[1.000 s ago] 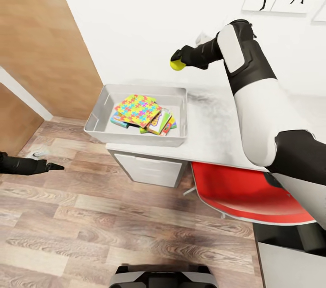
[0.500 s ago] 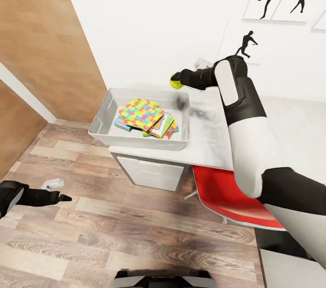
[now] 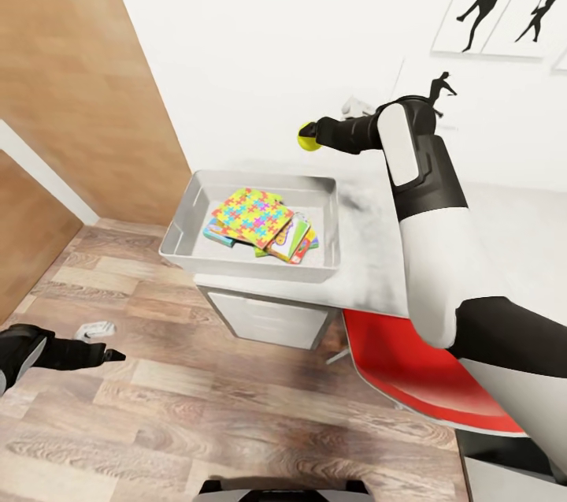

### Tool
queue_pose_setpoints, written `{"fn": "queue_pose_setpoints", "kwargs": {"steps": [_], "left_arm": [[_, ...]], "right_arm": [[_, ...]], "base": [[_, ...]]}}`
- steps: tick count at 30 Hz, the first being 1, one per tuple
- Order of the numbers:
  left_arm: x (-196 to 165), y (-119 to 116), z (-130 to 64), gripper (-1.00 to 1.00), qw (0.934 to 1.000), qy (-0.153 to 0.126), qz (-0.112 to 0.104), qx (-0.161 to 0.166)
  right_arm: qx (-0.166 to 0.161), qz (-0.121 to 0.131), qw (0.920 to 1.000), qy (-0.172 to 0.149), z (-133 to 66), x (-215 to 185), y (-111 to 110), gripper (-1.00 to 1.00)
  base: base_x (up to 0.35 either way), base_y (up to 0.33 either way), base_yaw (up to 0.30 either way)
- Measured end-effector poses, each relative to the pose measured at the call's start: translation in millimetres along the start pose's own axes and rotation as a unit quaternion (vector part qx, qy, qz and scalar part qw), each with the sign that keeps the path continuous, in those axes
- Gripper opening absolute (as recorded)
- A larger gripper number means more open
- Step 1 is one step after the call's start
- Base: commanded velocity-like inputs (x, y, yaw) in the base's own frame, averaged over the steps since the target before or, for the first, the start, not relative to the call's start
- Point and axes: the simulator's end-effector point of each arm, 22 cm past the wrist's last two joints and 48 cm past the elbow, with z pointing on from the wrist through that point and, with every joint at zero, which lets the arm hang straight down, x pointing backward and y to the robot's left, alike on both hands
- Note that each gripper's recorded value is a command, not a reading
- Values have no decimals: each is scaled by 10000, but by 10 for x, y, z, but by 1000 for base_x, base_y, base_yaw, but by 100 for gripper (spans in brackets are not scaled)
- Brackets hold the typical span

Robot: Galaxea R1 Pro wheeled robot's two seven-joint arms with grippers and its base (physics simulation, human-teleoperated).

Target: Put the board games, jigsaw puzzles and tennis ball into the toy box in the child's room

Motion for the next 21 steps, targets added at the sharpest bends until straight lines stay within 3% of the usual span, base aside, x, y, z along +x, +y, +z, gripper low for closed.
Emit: {"fn": "queue_pose_setpoints", "kwargs": {"steps": [8, 17, 21], "left_arm": [[-28, -13, -55, 100, 10000, -54, 16, -2], [-79, -19, -111, 100, 9999, -133, 44, -43], [-103, -30, -139, 100, 9998, -174, 53, -40]], "right_arm": [[-29, 22, 10000, -87, -96, -93, 18, -100], [-334, 57, 9994, -5, -121, -57, 256, -100], [-519, 198, 9984, 94, -113, 54, 316, -100]], "base": [[86, 91, 0], [23, 20, 0], [1, 1, 0]]}}
